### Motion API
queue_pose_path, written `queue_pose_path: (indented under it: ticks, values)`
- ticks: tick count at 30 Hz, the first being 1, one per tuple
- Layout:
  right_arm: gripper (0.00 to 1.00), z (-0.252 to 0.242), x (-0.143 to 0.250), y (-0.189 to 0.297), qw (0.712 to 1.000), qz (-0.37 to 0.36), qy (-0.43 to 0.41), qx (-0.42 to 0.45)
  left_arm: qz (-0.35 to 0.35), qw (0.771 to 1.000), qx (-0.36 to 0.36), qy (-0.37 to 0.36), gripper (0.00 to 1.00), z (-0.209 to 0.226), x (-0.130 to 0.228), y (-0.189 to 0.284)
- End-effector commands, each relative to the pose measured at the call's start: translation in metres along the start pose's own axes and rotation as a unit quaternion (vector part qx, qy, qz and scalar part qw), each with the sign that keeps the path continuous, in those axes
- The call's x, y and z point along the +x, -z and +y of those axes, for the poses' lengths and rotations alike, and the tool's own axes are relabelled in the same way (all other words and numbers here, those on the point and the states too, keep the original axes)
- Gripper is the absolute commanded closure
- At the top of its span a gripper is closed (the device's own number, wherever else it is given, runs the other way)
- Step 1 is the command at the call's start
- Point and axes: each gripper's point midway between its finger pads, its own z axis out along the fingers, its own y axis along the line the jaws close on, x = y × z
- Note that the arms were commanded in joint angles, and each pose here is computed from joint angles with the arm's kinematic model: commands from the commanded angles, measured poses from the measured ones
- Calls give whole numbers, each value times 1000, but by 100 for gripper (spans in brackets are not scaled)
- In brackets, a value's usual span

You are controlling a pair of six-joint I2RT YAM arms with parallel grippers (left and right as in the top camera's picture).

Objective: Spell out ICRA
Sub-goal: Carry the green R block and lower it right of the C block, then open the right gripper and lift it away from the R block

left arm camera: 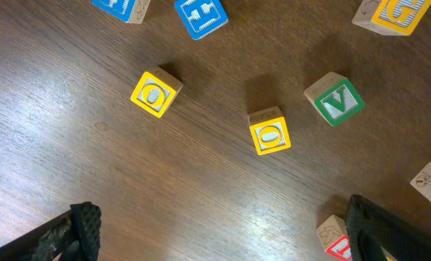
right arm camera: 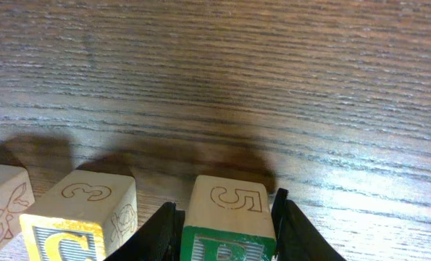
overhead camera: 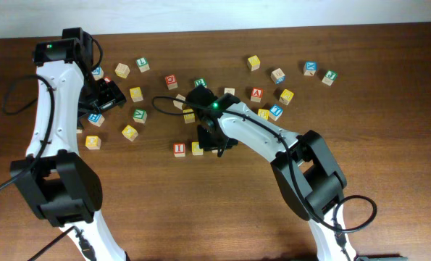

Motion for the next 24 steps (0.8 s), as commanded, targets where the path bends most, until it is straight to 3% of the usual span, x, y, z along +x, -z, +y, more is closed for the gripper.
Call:
queue_pose_path:
  ticks: [1, 20, 24]
  values:
    - [73, 0, 2, -5, 1000, 9, 5, 0, -4, 1000, 5, 3, 1, 0, -1, 4]
    - [67, 3, 6, -5, 1000, 20, 16, -11, -4, 1000, 5, 3, 1, 0, -1, 4]
    - [58, 5, 0, 1, 1000, 11, 17, -12, -4, 1000, 6, 3, 1, 0, -1, 4]
